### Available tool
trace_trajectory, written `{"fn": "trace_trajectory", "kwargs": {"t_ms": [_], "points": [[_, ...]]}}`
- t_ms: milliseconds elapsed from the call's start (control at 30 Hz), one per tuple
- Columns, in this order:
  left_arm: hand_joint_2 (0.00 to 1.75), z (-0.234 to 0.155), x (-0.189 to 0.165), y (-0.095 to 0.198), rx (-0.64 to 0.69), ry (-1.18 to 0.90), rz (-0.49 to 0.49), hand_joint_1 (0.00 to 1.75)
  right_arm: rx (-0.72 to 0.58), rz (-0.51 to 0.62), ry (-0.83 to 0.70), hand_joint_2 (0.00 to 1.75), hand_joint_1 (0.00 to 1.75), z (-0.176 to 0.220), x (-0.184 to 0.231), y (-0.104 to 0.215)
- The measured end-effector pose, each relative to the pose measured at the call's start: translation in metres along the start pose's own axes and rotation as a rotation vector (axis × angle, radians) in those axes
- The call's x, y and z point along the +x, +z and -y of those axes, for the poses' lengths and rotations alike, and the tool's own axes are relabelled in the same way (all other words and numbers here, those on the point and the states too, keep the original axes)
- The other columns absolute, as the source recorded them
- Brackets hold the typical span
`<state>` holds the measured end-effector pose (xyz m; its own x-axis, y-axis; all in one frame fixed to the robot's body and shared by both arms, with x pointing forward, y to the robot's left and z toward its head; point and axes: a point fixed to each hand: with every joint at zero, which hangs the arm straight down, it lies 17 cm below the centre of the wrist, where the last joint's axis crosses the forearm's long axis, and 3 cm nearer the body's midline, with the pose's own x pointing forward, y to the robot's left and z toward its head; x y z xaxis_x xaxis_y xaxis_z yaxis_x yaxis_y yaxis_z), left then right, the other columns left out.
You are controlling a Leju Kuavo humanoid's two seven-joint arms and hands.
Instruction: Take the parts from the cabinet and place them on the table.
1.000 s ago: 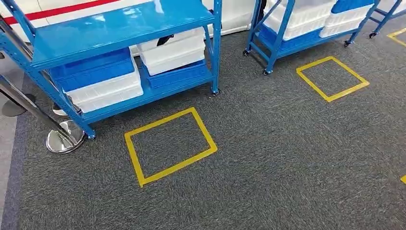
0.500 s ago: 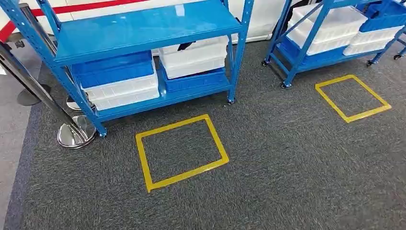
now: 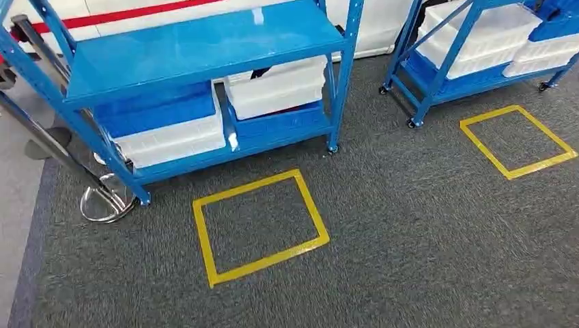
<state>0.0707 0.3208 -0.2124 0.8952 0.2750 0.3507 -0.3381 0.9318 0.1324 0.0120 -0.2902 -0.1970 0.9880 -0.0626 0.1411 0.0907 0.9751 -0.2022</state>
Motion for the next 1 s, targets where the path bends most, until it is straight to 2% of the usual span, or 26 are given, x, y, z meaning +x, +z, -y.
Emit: {"fn": "trace_trajectory", "kwargs": {"t_ms": [200, 433, 667, 900, 1000], "points": [[0.00, -0.004, -0.019, 0.004, 0.002, 0.006, -0.042, 0.00, 0.007, 0.000, 0.004, 0.00, 0.00, -0.003, -0.002, 0.002], [0.00, -0.002, -0.007, 0.005, -0.002, -0.005, -0.015, 0.00, 0.009, 0.030, 0.010, 0.00, 0.00, -0.004, 0.012, 0.003], [0.00, -0.001, -0.018, 0.014, 0.002, 0.023, -0.047, 0.00, 0.011, 0.003, 0.017, 0.00, 0.00, -0.004, -0.005, 0.005], [0.00, 0.007, 0.002, 0.023, -0.009, 0.026, -0.011, 0.00, 0.015, 0.018, 0.020, 0.00, 0.00, -0.004, 0.002, 0.006], [0.00, 0.007, 0.000, 0.025, -0.009, 0.022, -0.012, 0.00, 0.015, 0.021, 0.021, 0.00, 0.00, -0.004, 0.002, 0.006]]}}
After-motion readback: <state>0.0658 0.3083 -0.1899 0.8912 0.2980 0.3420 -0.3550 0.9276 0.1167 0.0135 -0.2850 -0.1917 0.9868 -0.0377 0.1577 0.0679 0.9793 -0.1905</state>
